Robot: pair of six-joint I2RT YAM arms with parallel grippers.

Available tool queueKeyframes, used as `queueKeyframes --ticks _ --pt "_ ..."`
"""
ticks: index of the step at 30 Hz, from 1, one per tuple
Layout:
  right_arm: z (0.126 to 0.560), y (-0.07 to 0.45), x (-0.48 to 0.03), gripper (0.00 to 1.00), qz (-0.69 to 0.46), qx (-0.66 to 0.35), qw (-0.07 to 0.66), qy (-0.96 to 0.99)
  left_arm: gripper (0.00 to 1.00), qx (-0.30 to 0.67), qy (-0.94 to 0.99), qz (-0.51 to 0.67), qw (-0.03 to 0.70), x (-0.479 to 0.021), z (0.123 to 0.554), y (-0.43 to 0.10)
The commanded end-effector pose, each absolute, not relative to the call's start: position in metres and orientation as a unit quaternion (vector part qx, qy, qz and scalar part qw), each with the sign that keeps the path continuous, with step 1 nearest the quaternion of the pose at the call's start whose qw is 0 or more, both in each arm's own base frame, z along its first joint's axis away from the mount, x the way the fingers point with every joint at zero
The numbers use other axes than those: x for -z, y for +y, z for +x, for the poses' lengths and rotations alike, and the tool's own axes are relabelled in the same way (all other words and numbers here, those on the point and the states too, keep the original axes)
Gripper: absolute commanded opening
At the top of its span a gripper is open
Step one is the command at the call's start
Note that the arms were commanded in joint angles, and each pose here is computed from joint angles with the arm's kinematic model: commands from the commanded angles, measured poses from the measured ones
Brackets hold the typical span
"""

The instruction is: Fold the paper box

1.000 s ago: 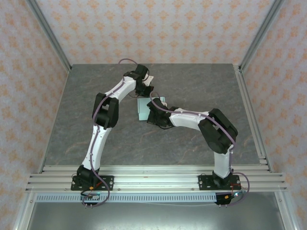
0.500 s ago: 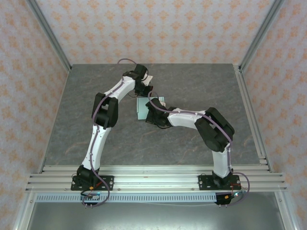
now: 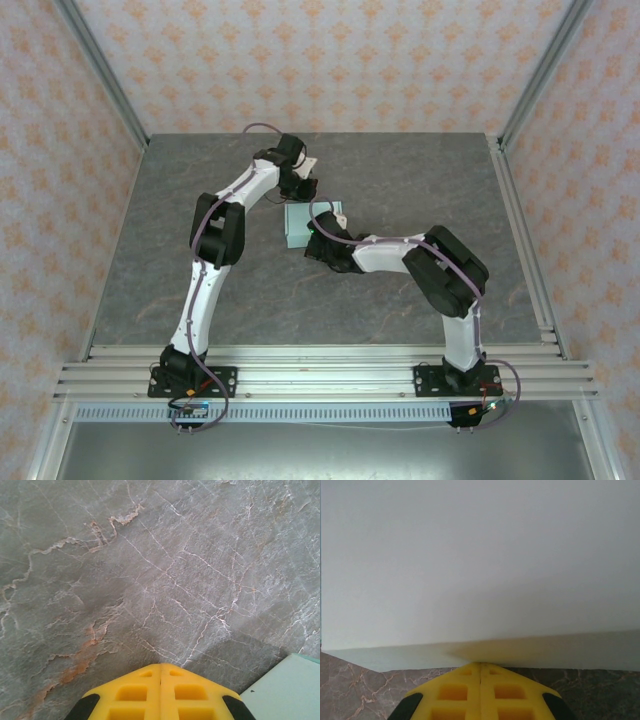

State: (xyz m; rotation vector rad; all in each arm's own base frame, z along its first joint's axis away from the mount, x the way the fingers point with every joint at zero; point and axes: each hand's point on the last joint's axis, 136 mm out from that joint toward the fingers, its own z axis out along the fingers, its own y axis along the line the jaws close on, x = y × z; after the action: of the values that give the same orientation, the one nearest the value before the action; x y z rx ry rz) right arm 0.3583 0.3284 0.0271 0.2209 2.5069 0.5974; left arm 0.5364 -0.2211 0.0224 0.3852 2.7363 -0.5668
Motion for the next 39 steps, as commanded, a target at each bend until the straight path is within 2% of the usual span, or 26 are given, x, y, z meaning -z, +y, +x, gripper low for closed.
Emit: queueKeyframes --ticks 1,12,21,29,39 --pt "0.375 0.317 -0.026 0.02 0.093 -0.202 0.319 0.921 0.0 0.175 0.975 0.125 0.056 0.033 0.492 -0.212" --pt "0.392 0.331 -0.022 0.02 0.072 -0.211 0.345 0.912 0.0 0.177 0.973 0.145 0.035 0.037 0.479 -0.222" --pt "0.403 0.33 -0.034 0.02 0.086 -0.24 0.397 0.882 0.0 0.183 0.97 0.157 0.022 0.038 0.471 -0.229" --pt "0.402 0.3 -0.031 0.0 0.157 -0.199 0.383 0.888 0.0 0.175 0.972 0.156 0.023 0.03 0.467 -0.226" --pt "0.385 0.26 -0.027 0.05 0.157 -0.139 0.351 0.913 0.0 0.181 0.979 0.072 0.054 0.003 0.465 -0.213"
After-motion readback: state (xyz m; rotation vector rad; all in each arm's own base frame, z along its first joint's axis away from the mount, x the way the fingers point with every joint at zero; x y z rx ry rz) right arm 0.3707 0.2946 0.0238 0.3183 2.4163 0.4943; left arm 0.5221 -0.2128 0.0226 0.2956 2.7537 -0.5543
